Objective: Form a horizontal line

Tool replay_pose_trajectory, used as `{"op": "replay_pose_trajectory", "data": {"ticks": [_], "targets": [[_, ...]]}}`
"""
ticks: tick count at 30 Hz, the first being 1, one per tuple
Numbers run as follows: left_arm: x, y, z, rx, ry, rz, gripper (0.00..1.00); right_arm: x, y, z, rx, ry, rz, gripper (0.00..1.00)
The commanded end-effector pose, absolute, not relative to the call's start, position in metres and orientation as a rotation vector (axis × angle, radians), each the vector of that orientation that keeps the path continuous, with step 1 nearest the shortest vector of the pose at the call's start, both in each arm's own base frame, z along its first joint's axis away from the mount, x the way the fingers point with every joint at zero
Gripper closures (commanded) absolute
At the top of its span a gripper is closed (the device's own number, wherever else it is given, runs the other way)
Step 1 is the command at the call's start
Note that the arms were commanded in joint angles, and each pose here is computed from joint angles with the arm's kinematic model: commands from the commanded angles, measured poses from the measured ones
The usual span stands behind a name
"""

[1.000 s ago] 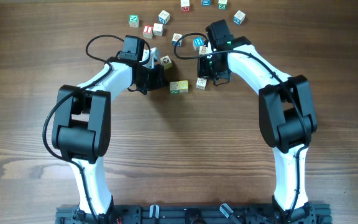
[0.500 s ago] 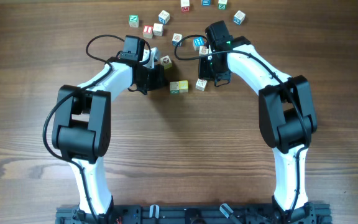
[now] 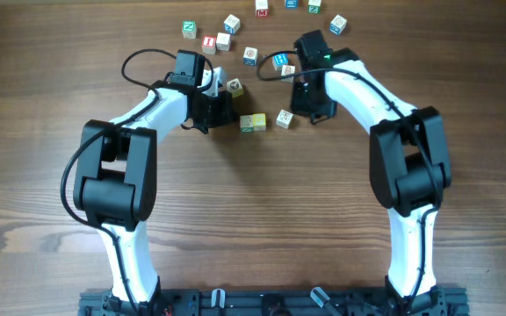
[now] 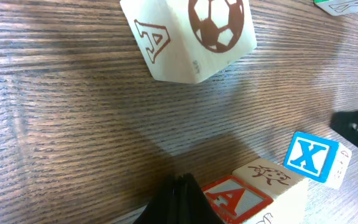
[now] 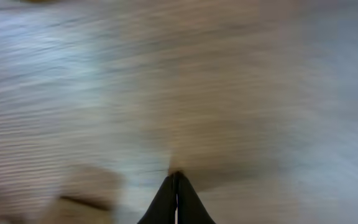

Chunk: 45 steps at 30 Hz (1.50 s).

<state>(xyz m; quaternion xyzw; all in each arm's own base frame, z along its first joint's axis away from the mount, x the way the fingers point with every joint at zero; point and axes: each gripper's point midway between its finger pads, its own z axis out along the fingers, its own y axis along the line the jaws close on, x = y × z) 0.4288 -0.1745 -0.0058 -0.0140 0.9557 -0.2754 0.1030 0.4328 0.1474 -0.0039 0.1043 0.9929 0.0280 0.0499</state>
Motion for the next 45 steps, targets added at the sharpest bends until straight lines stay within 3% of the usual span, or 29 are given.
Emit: {"op": "replay_pose_trajectory", "data": {"ticks": [1, 17, 29, 45], "targets": [[0.384, -0.158, -0.077, -0.056, 3.028, -0.606, 0.96, 0.413, 0.126, -0.027, 0.476, 3.092, -0.034, 0.96], [0.384, -0.158, -0.077, -0.055, 3.028, -0.605, 0.95, 0.414, 0.192, -0.02, 0.279, 3.126, 0.45, 0.96], [0.384, -0.158, -0.077, -0.055, 3.028, -0.605, 0.95, 0.435, 0.199, -0.017, 0.142, 3.029, 0.488, 0.96], [0.385, -0.158, -0.077, -0.054, 3.025, -0.606, 0.96, 0.417, 0.22, -0.018, 0.107, 3.071, 0.485, 0.96]]}}
